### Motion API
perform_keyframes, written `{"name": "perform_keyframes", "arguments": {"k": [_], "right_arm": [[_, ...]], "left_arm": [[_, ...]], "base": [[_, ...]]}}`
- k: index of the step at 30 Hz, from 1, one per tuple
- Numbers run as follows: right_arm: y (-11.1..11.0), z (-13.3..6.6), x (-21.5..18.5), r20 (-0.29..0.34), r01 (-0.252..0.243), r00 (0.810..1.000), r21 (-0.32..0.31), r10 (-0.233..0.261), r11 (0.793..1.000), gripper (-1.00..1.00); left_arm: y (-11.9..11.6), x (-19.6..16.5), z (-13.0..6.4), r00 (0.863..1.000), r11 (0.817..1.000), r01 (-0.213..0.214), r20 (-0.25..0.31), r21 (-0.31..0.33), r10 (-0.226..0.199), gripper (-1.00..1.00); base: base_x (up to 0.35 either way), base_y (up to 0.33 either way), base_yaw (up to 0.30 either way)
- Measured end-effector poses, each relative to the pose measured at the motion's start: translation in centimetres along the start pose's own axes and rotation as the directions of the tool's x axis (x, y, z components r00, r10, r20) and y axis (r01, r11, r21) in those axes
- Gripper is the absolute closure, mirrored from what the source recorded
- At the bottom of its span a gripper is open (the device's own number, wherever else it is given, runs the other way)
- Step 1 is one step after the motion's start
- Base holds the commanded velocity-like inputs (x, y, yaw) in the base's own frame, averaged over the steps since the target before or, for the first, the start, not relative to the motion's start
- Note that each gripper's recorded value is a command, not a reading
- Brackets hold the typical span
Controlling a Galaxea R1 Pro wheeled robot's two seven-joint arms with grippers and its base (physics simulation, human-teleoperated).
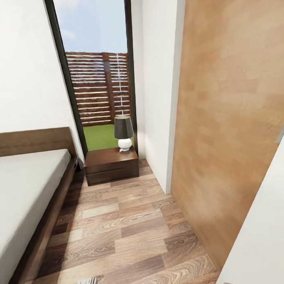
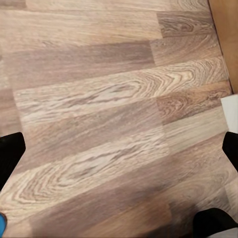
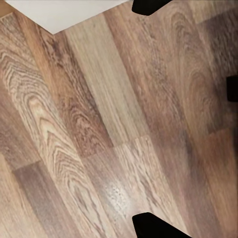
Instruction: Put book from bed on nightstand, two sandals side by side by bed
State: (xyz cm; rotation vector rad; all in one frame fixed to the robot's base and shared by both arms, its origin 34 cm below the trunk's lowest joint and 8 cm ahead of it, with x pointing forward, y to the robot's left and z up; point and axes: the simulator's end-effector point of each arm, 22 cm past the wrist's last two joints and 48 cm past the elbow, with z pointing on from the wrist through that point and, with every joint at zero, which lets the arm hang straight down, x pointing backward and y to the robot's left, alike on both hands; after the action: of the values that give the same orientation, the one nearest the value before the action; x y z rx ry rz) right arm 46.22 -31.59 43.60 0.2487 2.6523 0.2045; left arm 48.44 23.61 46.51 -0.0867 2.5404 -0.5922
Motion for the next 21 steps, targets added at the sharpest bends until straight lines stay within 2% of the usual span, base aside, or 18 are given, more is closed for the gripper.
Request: {"name": "perform_keyframes", "arguments": {"k": [21], "right_arm": [[-0.3,0.4,1.3,-0.03,-0.003,1.0,0.006,0.003,1.0,-1.0]], "left_arm": [[0.4,1.3,0.4,1.0,1.0,0.014,-0.027,-0.005,-0.014,-1.0]], "base": [[0.0,0.0,0.0]]}}
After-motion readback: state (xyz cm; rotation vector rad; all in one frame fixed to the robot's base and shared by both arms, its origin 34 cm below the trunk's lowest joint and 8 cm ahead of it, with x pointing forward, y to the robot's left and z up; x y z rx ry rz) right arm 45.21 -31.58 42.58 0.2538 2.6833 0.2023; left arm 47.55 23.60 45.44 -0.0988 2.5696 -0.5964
